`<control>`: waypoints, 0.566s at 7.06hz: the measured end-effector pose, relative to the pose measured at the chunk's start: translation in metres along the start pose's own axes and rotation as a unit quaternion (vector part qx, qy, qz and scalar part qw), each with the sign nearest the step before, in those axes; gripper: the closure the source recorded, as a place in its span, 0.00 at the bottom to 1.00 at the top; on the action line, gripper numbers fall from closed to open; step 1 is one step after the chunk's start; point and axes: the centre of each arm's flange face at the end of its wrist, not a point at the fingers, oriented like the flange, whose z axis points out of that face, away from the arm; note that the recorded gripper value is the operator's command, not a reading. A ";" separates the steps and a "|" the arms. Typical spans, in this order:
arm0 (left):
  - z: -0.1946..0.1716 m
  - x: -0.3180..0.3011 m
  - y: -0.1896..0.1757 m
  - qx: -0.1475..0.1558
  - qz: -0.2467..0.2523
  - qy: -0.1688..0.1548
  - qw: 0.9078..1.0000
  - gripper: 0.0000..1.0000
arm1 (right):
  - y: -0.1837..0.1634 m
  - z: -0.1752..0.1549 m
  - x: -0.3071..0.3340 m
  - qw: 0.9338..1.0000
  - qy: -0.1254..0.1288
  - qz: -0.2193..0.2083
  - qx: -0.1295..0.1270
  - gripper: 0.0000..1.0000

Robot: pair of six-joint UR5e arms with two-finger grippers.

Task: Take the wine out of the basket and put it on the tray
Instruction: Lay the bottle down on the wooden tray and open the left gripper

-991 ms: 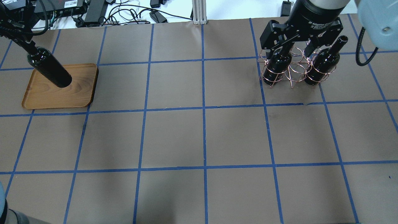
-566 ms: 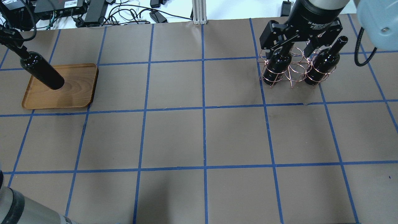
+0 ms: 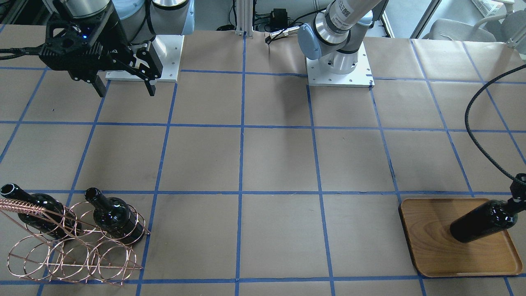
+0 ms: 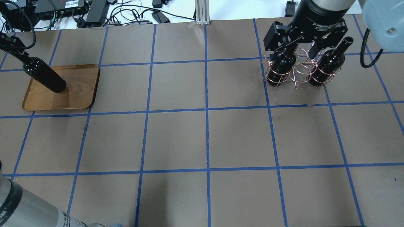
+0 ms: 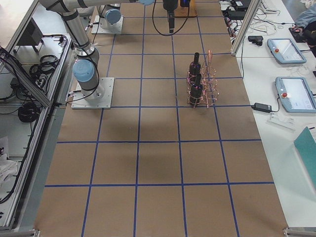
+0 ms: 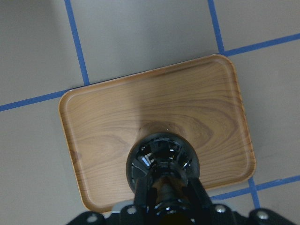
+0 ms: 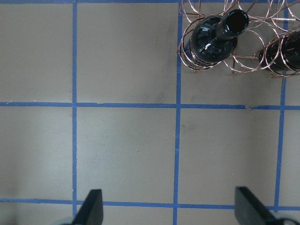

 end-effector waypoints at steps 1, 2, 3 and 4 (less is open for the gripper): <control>0.004 -0.001 -0.001 -0.001 -0.006 0.002 1.000 1.00 | 0.000 0.000 0.000 1.000 0.000 0.002 0.000 0.00; 0.007 -0.001 -0.001 0.001 -0.012 0.007 1.000 1.00 | 0.000 0.000 -0.001 1.000 0.000 0.004 0.000 0.00; 0.010 0.000 -0.002 0.004 -0.015 0.012 1.000 0.91 | 0.000 0.000 -0.001 1.000 0.000 0.005 0.001 0.00; 0.013 0.000 -0.003 0.005 -0.016 0.015 1.000 0.19 | 0.000 0.000 0.000 1.000 0.000 0.005 0.001 0.00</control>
